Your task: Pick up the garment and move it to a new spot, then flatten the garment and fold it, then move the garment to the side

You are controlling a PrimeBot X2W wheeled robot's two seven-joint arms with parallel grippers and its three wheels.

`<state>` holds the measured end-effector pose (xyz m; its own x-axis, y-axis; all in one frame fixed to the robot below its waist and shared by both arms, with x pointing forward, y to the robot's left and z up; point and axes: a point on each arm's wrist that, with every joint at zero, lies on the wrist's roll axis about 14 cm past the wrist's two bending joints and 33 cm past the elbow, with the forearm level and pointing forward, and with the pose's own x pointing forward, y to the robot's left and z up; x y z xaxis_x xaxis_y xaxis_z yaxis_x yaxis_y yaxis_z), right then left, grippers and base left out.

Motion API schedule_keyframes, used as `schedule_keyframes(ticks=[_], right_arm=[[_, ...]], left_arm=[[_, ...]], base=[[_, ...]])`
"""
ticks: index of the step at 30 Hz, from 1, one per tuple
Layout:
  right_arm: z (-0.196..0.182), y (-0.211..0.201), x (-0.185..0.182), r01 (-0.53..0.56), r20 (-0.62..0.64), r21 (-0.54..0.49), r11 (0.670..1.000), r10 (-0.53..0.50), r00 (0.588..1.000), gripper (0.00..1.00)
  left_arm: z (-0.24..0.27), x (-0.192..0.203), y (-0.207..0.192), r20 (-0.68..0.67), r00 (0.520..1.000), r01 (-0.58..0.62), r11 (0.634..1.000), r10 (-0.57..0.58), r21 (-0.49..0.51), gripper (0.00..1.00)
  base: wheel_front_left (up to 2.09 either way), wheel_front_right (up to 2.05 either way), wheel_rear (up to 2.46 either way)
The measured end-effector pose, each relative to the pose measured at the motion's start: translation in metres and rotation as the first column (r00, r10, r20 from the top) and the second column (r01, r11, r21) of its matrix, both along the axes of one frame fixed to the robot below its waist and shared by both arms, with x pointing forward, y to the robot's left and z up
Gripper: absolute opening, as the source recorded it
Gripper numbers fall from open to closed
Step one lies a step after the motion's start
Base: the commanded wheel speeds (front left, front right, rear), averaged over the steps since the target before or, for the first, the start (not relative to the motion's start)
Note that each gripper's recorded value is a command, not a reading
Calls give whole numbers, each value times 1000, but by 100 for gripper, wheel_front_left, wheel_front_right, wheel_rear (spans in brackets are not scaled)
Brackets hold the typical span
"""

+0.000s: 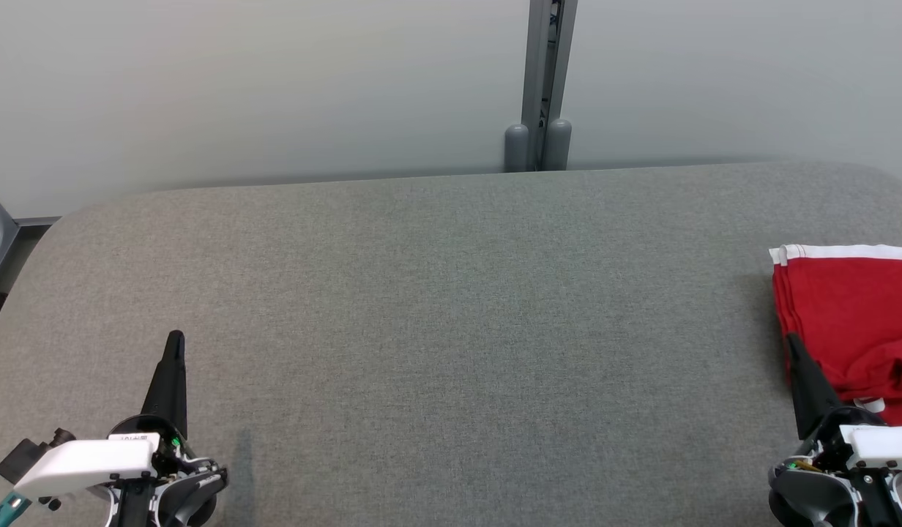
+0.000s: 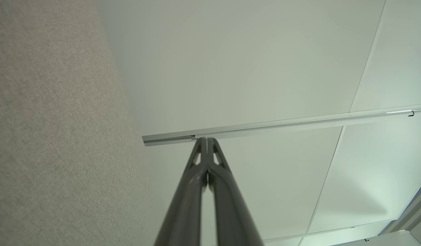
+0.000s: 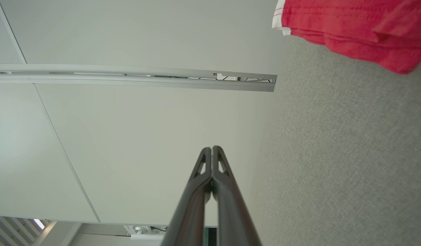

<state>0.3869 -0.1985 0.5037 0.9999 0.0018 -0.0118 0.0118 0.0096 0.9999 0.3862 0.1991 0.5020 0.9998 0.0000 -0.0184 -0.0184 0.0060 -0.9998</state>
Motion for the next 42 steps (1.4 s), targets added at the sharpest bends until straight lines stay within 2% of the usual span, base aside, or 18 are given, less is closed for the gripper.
schedule_keyframes(ticks=[42], right_arm=[[1,-1,1,5,3,15,1000,-5,1000,0]], left_arm=[[2,1,1,8,1000,-1,1000,1,-13,0]], base=[[0,0,0]])
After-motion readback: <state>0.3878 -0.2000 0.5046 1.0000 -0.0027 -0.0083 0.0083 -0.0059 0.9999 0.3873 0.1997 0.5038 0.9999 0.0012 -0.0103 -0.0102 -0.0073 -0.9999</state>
